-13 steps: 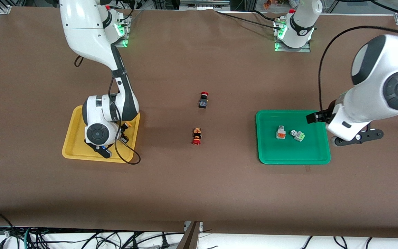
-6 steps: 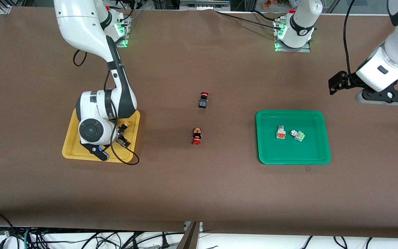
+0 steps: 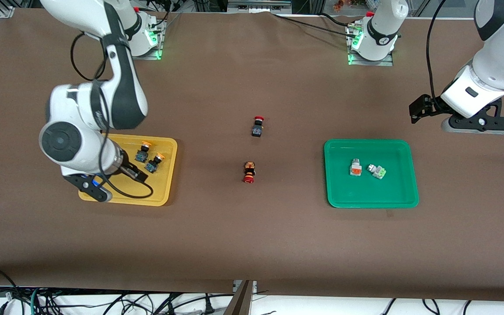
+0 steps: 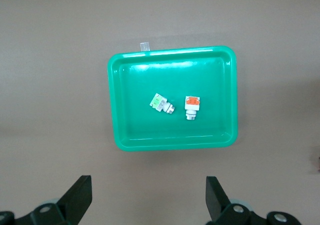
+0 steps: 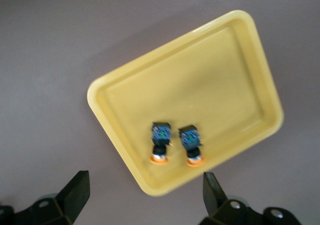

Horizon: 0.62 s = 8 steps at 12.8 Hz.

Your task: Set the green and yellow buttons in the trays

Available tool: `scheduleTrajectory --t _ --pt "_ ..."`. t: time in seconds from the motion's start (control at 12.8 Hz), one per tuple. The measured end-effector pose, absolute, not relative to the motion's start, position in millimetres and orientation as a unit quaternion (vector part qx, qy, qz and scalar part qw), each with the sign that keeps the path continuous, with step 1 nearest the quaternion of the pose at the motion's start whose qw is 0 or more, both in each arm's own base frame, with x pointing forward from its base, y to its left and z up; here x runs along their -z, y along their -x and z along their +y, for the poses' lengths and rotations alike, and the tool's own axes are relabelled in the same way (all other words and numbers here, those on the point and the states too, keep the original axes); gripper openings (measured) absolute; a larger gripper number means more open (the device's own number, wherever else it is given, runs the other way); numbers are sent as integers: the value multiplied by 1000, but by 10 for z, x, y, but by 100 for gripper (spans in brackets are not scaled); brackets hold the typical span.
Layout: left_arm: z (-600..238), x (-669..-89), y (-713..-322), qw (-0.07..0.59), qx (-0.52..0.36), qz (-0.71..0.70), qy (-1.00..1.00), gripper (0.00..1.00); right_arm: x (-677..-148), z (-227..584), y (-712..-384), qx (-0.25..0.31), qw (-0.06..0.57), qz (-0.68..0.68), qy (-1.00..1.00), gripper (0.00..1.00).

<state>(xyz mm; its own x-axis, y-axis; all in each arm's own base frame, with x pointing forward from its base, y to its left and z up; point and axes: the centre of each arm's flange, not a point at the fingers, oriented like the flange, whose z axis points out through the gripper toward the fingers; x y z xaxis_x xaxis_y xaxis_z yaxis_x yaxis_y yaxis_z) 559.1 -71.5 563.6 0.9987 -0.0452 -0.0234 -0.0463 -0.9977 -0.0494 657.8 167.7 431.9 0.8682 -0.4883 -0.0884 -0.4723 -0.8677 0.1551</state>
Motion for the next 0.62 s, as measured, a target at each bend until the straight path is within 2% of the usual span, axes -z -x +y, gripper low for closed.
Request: scheduleTrajectory --t 0.39,0.62 --pt "-750 -5698 -5620 24 -2 25 999 100 -5259 619 -6239 108 39 -166 -979 100" --pt "-760 -5693 -5625 23 -3 26 999 100 -5587 138 -6045 112 19 -145 -983 100"
